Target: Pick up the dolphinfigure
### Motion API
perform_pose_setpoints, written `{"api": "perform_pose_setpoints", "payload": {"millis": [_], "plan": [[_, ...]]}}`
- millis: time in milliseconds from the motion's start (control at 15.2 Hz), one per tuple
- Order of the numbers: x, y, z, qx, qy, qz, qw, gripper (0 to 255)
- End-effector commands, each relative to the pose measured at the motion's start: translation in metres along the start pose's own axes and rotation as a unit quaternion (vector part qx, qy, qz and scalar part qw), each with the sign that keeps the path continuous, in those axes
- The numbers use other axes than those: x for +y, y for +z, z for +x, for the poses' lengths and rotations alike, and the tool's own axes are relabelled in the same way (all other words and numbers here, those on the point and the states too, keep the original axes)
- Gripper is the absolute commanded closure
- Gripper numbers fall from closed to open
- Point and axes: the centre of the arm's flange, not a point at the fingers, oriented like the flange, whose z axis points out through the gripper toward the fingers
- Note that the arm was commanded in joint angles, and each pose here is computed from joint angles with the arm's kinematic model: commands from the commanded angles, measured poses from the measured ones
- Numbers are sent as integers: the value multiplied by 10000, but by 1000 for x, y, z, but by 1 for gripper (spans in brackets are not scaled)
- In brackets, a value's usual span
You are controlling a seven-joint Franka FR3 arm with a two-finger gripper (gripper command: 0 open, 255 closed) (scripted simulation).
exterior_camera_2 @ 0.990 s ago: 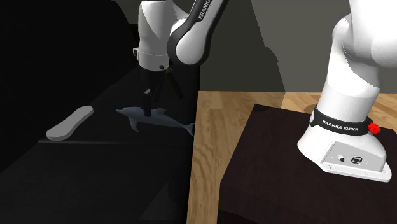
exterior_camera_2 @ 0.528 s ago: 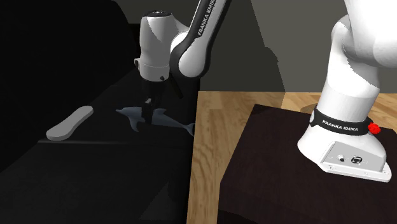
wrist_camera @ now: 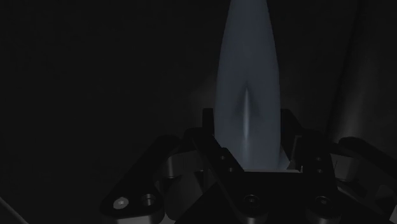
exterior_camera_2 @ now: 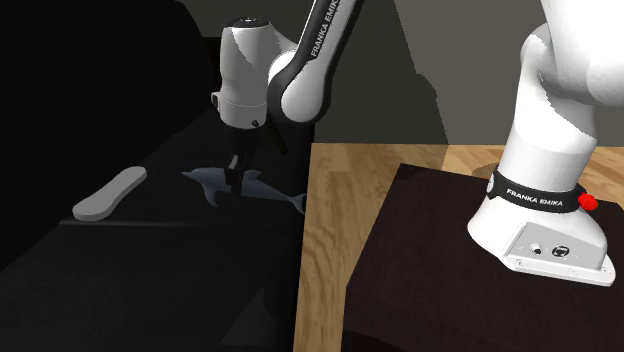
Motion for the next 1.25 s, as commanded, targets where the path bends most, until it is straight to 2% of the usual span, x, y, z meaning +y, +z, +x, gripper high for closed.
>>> {"api": "perform_pose_setpoints", "payload": {"millis": [0, 1056, 1188], "plan": [[0, 0, 0, -3, 3, -1, 10000, 255], [11, -76, 17, -3, 3, -1, 10000, 255], [11, -77, 17, -3, 3, -1, 10000, 255]]}}
